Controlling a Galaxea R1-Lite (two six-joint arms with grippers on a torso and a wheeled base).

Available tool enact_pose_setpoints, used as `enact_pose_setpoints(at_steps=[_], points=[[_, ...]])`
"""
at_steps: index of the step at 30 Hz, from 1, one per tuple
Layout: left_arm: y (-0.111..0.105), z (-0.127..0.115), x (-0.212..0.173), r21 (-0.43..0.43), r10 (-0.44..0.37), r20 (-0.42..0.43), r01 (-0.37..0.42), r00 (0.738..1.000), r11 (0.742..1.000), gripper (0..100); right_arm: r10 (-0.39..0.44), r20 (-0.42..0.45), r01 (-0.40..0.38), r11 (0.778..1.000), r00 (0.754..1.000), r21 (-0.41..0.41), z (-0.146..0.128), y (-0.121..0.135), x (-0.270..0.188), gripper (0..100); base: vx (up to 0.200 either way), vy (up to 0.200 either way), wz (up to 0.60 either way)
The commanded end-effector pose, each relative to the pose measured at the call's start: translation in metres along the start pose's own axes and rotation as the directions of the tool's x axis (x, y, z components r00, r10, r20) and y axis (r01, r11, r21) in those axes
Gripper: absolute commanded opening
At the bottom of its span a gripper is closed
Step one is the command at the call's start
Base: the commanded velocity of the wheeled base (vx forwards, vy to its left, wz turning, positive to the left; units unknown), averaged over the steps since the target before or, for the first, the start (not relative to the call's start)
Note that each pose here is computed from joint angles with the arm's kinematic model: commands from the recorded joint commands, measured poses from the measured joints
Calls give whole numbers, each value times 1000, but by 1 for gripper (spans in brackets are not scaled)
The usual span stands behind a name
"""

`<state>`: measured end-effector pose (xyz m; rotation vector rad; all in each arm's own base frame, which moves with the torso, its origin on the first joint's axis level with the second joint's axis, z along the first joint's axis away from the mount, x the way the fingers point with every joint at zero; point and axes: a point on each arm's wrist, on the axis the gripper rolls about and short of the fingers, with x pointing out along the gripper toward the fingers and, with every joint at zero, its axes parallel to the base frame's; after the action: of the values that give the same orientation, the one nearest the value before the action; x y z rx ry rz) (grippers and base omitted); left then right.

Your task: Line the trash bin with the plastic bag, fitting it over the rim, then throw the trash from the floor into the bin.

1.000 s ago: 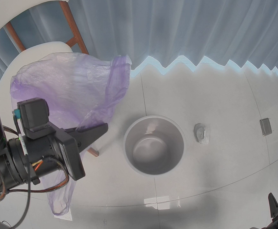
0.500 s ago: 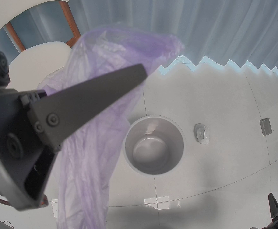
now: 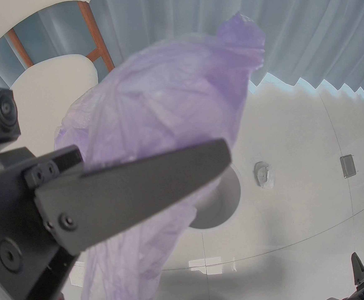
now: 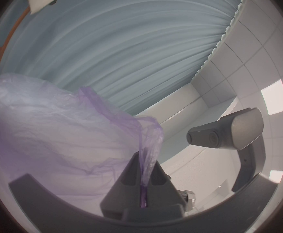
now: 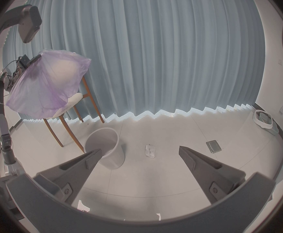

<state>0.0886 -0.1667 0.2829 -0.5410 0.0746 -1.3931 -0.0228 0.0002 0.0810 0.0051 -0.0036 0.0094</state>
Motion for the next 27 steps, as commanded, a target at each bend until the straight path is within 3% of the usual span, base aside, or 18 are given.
enact_pose_setpoints(at_steps=[1,7,19,27], points=[[0,-6,5,-54,-35,-29,33,999,998,0,1,-2,-1,1000,1000,0,-5,0,0,100,0,0,0],[14,-18,18,-126,-79,-47,73,996,989,0,1,-2,-1,1000,1000,0,-5,0,0,100,0,0,0],[37,-23,24,-79,-69,24,71,997,994,0,1,-2,-1,1000,1000,0,-5,0,0,100,0,0,0],[52,-26,14,-71,-44,-10,43,999,997,0,1,-2,-1,1000,1000,0,-5,0,0,100,0,0,0]])
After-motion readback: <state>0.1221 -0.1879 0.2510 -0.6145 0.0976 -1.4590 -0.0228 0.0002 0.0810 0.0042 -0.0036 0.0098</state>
